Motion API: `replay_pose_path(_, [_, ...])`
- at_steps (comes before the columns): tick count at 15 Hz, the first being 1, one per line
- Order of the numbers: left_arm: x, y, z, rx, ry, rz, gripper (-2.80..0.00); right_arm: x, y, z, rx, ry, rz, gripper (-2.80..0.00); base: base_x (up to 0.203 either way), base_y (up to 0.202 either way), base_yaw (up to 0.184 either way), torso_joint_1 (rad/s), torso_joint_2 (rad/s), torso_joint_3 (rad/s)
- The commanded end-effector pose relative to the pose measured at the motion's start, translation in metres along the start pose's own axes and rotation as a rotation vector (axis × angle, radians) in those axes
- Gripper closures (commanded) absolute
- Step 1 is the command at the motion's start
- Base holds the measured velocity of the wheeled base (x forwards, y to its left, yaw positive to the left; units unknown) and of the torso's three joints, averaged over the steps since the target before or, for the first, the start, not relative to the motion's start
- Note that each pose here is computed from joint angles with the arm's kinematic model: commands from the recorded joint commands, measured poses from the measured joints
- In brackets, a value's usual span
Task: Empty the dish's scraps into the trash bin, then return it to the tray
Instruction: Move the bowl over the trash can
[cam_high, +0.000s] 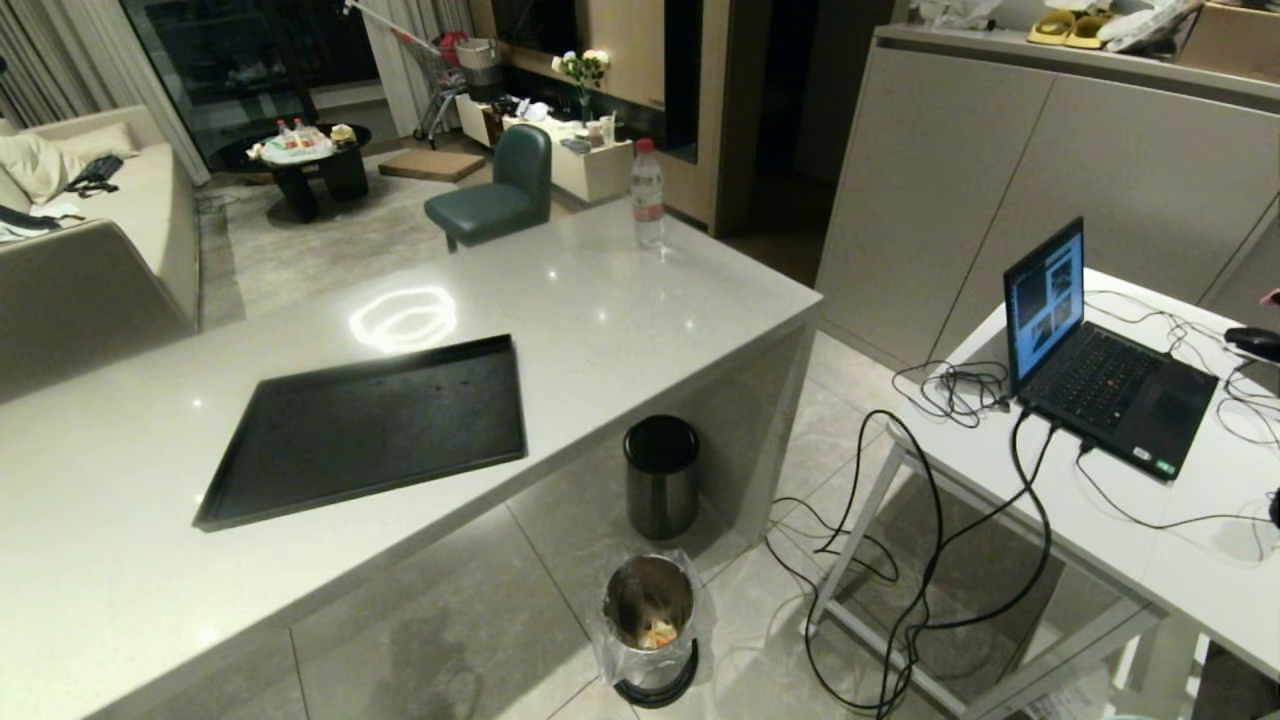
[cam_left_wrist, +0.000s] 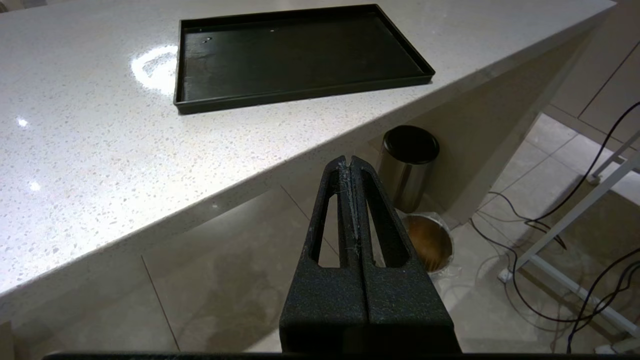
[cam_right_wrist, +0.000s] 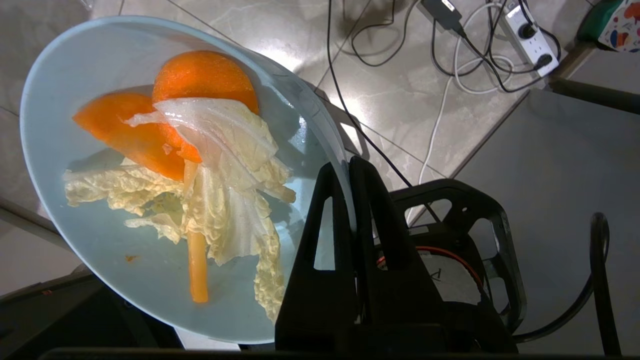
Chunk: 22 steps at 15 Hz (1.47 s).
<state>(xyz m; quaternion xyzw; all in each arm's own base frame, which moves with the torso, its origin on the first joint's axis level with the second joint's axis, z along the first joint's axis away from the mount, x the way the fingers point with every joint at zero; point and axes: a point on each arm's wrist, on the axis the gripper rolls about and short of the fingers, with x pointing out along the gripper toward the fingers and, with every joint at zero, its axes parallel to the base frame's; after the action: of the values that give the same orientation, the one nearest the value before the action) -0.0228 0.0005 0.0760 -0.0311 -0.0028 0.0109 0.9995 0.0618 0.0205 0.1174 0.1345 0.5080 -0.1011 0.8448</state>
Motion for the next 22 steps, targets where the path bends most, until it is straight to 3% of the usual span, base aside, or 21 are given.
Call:
replay_pose_path(1, [0.0001,0.0000,0.0001,-0.001,0.000,0.001,0.00,-0.0001,0.0005,0.0007,0.005,0.003,-0.006,0.00,0.000,0.000,0.000,0.000,0.00,0.000])
replay_pose_path(8, [0.0001,0.0000,0.0001,-0.001,0.000,0.000,0.00,0.0021,-0.0028,-0.0037,0.009,0.022,-0.019,0.00,0.000,0.000,0.000,0.000,0.00,0.000])
replay_pose_path(22, [0.0001,0.0000,0.0001,-0.001,0.000,0.000,0.00,0.0043,-0.0043,-0.0052,0.011,0.030,-0.033,0.00,0.000,0.000,0.000,-0.133,0.35,0.214])
